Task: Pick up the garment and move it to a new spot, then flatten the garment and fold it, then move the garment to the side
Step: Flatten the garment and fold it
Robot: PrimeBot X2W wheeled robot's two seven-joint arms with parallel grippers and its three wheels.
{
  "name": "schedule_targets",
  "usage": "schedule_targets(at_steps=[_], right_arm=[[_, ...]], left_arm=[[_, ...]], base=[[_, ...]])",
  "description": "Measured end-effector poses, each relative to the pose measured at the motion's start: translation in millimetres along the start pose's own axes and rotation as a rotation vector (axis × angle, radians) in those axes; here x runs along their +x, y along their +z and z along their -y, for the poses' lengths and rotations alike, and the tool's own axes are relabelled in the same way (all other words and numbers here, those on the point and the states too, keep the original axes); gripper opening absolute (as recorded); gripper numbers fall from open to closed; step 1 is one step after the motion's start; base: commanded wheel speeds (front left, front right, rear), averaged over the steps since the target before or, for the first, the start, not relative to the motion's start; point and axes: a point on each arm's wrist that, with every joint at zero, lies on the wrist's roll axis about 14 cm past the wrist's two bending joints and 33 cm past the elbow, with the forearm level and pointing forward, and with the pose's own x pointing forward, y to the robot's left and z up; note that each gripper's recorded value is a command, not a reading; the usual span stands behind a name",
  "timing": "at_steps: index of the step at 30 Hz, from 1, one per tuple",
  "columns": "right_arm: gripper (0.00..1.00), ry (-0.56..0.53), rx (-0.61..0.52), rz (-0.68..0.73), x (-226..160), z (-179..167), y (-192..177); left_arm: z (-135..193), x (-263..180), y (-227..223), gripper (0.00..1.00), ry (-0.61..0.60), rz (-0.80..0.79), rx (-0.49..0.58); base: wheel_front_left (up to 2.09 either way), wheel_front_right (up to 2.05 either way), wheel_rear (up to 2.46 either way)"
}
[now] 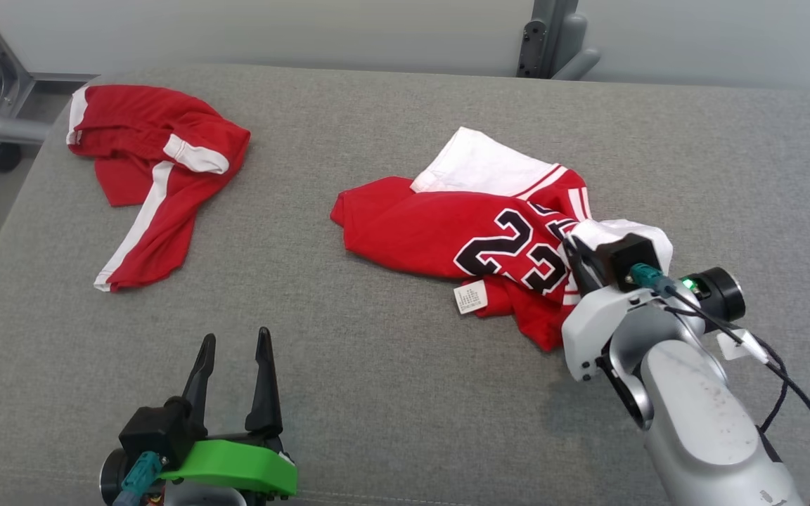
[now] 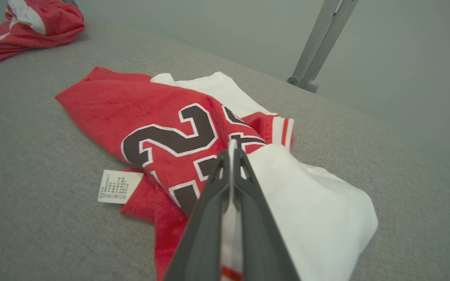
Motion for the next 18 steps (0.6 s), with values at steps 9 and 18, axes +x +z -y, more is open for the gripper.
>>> schedule_targets(at_steps=[9, 18], right_arm=[[0.00, -0.201, 0.206, 0.203, -43, 61, 18], [0.00, -0.440, 0.397, 0.147, -107, 110, -55]], left_arm=[[20, 3, -4, 1.00, -0.073, -0.010, 0.009], [42, 11, -15, 1.00, -0.152, -0.039, 0.033]], base=[[0.00, 0.00, 0.00], [0.00, 0.00, 0.00]])
